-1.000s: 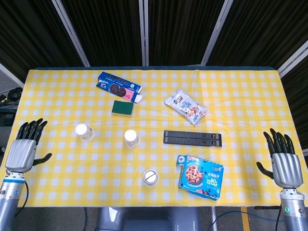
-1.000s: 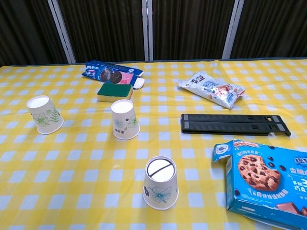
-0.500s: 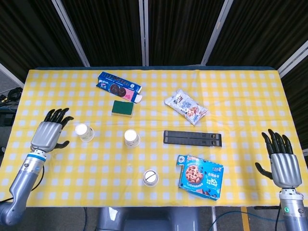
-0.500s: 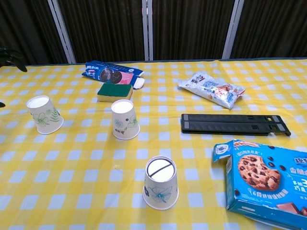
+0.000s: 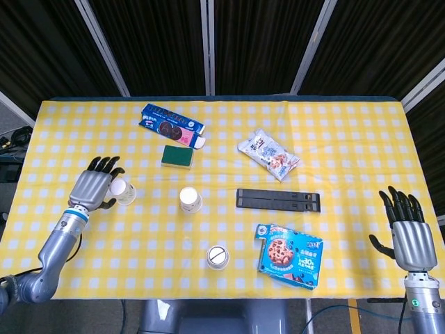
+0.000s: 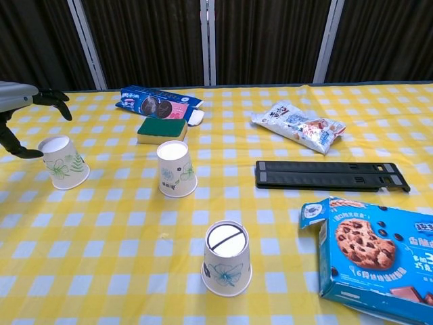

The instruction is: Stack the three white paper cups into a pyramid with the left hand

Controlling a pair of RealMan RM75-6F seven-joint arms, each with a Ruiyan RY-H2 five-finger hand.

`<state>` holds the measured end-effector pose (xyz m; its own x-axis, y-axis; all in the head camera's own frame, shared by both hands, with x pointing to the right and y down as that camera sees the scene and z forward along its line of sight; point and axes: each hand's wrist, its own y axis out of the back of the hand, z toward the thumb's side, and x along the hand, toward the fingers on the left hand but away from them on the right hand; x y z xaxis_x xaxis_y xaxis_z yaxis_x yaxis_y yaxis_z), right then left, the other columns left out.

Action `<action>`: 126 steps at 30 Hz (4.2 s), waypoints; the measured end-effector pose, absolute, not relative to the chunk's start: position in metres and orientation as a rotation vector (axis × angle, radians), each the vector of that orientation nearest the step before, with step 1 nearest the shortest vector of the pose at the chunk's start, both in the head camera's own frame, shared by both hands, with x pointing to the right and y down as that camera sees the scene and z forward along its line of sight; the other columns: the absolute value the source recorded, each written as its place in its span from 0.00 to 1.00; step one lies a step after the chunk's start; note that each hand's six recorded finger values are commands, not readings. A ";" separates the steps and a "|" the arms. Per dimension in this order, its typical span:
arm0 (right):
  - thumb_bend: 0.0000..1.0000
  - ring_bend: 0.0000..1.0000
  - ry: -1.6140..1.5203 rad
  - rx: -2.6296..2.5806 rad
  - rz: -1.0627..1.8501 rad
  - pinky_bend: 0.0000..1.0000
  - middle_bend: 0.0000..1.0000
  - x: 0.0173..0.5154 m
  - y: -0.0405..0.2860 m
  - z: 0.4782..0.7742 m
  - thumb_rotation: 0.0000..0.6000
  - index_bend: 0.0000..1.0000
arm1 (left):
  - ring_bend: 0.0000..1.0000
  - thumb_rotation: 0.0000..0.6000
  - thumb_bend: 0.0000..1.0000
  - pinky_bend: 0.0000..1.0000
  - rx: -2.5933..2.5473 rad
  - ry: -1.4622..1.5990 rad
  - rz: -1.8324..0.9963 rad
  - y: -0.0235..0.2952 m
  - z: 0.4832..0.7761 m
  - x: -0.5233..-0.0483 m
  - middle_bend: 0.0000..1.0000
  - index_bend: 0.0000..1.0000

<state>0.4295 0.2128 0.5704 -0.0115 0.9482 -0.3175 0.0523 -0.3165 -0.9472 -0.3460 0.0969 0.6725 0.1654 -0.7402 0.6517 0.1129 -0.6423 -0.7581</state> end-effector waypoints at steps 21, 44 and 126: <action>0.10 0.00 -1.086 -1.478 1.434 0.00 0.00 0.428 0.214 0.571 1.00 0.02 | 0.00 1.00 0.31 0.00 -1.749 0.592 -1.597 0.095 0.692 -0.340 0.00 0.45; 0.10 0.00 -1.111 -1.488 1.422 0.00 0.00 0.429 0.214 0.566 1.00 0.02 | 0.00 1.00 0.32 0.00 -1.810 0.537 -1.397 0.100 0.666 -0.261 0.00 0.45; 0.10 0.00 -1.204 -1.484 1.377 0.00 0.00 0.440 0.211 0.544 1.00 0.04 | 0.00 1.00 0.11 0.00 -1.972 0.051 -0.754 0.210 0.641 -0.100 0.00 0.20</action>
